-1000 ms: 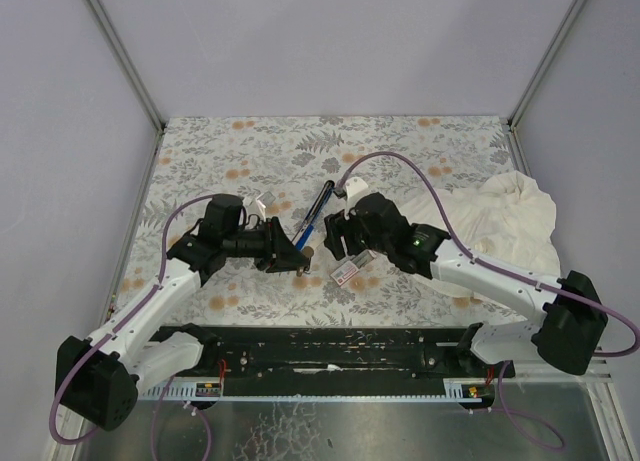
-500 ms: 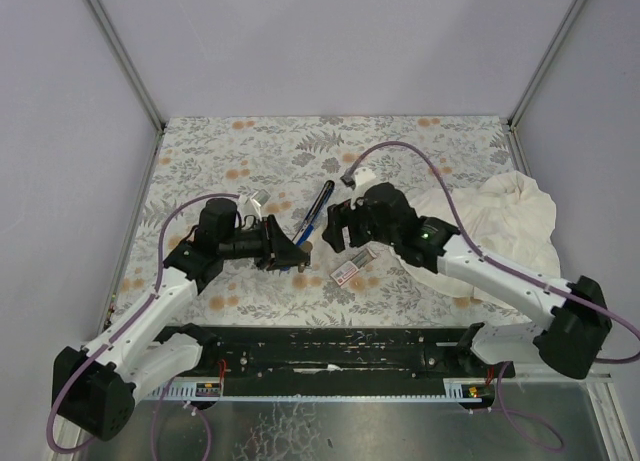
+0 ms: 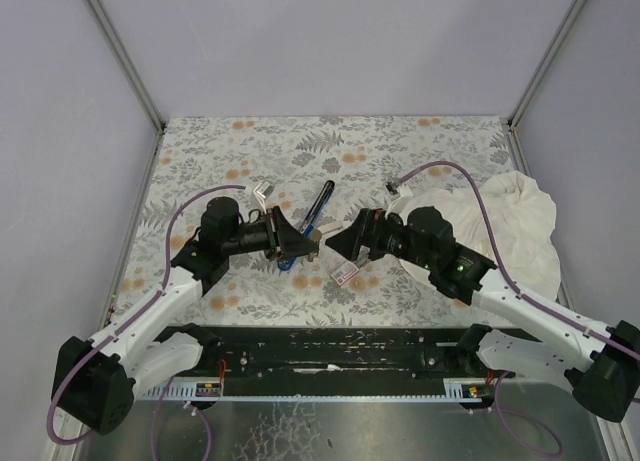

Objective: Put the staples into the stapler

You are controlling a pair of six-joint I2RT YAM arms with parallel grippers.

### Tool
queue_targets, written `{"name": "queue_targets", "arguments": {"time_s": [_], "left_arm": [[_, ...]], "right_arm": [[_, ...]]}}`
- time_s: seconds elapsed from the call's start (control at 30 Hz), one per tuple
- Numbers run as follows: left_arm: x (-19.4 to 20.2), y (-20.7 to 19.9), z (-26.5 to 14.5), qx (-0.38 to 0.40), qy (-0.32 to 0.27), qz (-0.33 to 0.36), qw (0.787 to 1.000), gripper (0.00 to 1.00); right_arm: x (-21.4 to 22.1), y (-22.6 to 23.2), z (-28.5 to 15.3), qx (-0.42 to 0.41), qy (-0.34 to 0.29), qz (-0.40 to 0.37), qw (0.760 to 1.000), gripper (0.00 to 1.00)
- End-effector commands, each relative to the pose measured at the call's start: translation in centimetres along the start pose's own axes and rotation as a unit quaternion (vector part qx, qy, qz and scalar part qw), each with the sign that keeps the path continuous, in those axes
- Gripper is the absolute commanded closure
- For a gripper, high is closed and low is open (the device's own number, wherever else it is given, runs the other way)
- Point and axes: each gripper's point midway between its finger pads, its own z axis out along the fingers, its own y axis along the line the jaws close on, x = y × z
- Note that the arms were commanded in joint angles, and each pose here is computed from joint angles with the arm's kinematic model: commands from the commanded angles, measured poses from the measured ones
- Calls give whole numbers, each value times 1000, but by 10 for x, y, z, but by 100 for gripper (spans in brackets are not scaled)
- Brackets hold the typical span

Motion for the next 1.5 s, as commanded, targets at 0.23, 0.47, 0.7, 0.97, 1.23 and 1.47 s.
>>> {"name": "queue_targets", "arguments": {"time_s": [0.23,0.47,0.7,0.97,1.23,1.47], "left_arm": [[0,-60,-13,99,-12,76,992,100],[1,-68,-15,118,-13,75,990,100],[1,-74,-16,131,-15,72,989,100],[-4,-54,-11,81,-26,75,994,68],[-27,-1,-15,-65,-55,106,991,11],[-52,91,-25,-269,-97,89,954,7]], "right_arm": [[-25,62,16,-151,-30,83,985,15],[-26,78,19,-195,-34,80,977,40],[-22,83,22,-217,-32,82,972,58],[-32,71,18,-173,-63,53,981,95],[-39,-7,25,38,-70,-51,995,100],[-28,-87,52,199,-23,-152,968,100]]}}
